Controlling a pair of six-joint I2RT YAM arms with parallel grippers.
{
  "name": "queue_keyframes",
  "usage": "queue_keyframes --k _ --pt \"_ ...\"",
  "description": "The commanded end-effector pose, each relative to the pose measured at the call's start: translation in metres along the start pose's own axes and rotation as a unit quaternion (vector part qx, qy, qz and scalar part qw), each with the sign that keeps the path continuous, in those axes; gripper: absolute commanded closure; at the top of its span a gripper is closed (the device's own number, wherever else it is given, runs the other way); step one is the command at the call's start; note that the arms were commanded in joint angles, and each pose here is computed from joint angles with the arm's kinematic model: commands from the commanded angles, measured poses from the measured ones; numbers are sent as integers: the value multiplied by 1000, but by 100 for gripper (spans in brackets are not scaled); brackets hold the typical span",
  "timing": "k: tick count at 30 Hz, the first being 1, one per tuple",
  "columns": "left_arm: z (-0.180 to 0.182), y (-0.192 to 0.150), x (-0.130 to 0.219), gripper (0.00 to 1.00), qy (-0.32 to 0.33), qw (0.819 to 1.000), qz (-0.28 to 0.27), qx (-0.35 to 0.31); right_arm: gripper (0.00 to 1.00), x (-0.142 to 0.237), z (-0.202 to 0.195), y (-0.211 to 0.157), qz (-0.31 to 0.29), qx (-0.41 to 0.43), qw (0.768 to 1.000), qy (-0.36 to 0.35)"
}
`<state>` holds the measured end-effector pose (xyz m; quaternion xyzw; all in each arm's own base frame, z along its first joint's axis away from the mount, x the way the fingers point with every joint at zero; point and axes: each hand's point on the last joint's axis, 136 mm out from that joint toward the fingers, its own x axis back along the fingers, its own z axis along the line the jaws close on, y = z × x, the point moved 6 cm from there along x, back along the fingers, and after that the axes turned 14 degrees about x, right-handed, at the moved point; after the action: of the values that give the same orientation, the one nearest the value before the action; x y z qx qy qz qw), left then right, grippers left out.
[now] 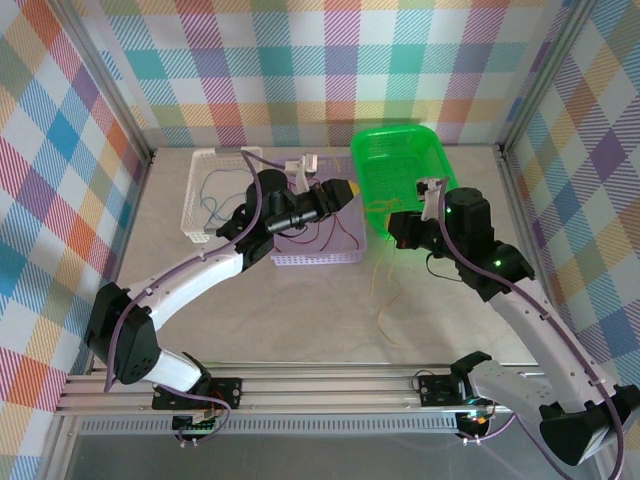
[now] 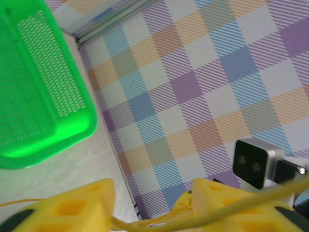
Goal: Untangle the cables
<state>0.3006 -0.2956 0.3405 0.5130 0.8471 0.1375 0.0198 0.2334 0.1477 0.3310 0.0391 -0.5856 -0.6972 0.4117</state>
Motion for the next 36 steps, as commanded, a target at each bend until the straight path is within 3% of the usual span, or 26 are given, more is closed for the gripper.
queue_keyframes --k 1,3,14,18,27,31,36 --pt "-21 -1 7 79 -6 999 -4 -33 100 -4 -1 0 -5 2 1000 10" --pt "-19 0 9 99 10 999 -10 -35 100 -7 -3 -4 0 2 1000 4" --pt "-16 9 25 100 82 994 -55 -45 100 -22 -21 -36 38 -18 999 -12" --pt "-13 12 28 100 104 991 -67 -47 81 -26 -26 -50 45 -22 999 -11" --pt "-11 16 22 100 132 988 -67 -48 54 -27 -34 -82 51 -21 998 -10" --pt "-12 18 22 100 143 986 -69 -54 46 -25 -34 -95 43 -15 999 2" --pt "-17 22 25 100 153 983 -73 -66 46 -25 -36 -111 46 -12 999 9"
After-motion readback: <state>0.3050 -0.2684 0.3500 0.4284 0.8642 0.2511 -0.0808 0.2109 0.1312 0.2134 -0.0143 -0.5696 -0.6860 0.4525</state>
